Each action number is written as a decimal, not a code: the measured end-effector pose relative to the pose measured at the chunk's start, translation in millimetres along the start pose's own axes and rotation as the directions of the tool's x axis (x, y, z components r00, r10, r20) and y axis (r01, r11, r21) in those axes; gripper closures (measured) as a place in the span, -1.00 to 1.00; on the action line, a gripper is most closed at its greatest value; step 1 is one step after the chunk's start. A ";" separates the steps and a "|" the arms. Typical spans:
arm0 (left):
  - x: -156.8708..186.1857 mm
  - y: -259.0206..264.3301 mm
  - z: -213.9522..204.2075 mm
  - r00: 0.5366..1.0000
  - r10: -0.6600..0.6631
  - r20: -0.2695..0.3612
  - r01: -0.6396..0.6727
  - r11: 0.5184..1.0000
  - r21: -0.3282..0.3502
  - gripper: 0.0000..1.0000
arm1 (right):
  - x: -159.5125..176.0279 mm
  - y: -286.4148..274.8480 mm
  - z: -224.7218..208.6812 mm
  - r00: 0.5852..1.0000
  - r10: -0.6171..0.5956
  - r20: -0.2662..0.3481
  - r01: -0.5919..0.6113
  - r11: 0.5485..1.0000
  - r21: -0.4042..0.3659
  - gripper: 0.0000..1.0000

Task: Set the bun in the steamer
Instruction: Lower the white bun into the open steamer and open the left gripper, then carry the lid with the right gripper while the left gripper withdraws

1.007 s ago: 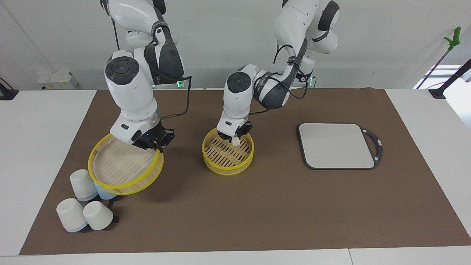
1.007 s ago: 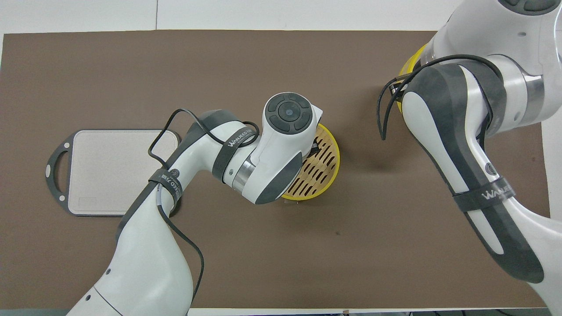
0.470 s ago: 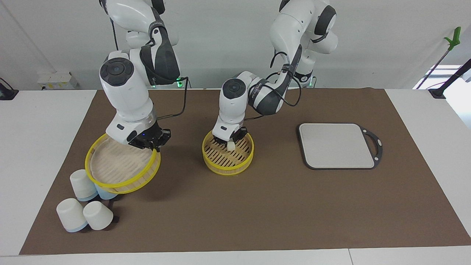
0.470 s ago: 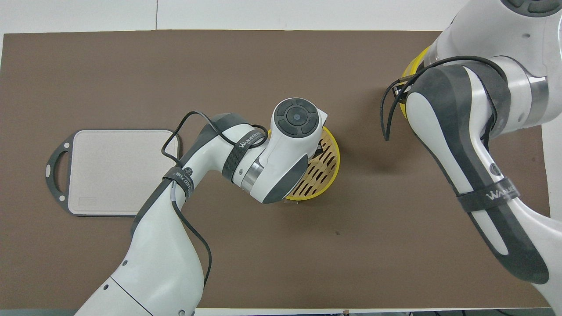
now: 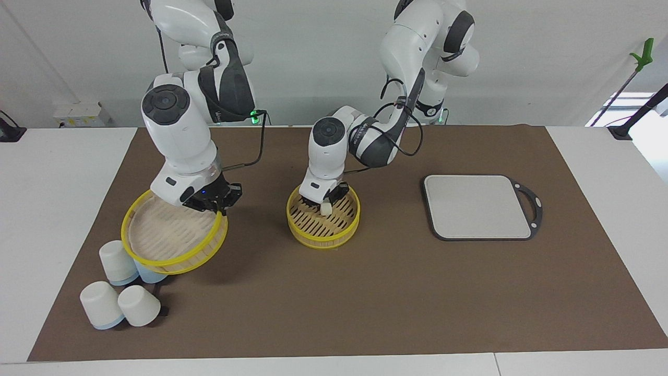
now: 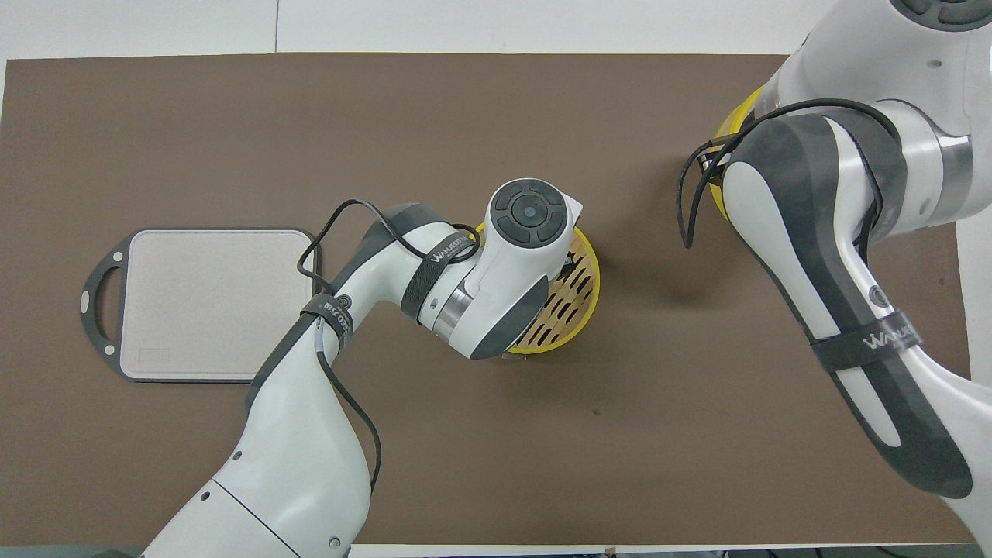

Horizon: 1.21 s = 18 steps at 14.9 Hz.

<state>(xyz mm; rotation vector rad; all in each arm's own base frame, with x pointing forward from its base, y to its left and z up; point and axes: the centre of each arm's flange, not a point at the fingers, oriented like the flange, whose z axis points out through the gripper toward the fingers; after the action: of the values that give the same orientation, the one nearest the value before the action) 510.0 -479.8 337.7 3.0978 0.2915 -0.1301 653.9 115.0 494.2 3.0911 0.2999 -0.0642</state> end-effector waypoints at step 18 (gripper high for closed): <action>65.9 -101.4 -150.8 0.988 -0.146 -0.046 0.145 0.989 -0.022 -1.00 | -1.2 -52.6 6.9 0.996 0.074 -0.051 -0.074 0.997 0.013 0.80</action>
<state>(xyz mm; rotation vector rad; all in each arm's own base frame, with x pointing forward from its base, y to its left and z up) 567.6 -362.7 480.3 3.0626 0.5174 -0.0571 642.3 166.0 485.7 3.1149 0.1871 0.0161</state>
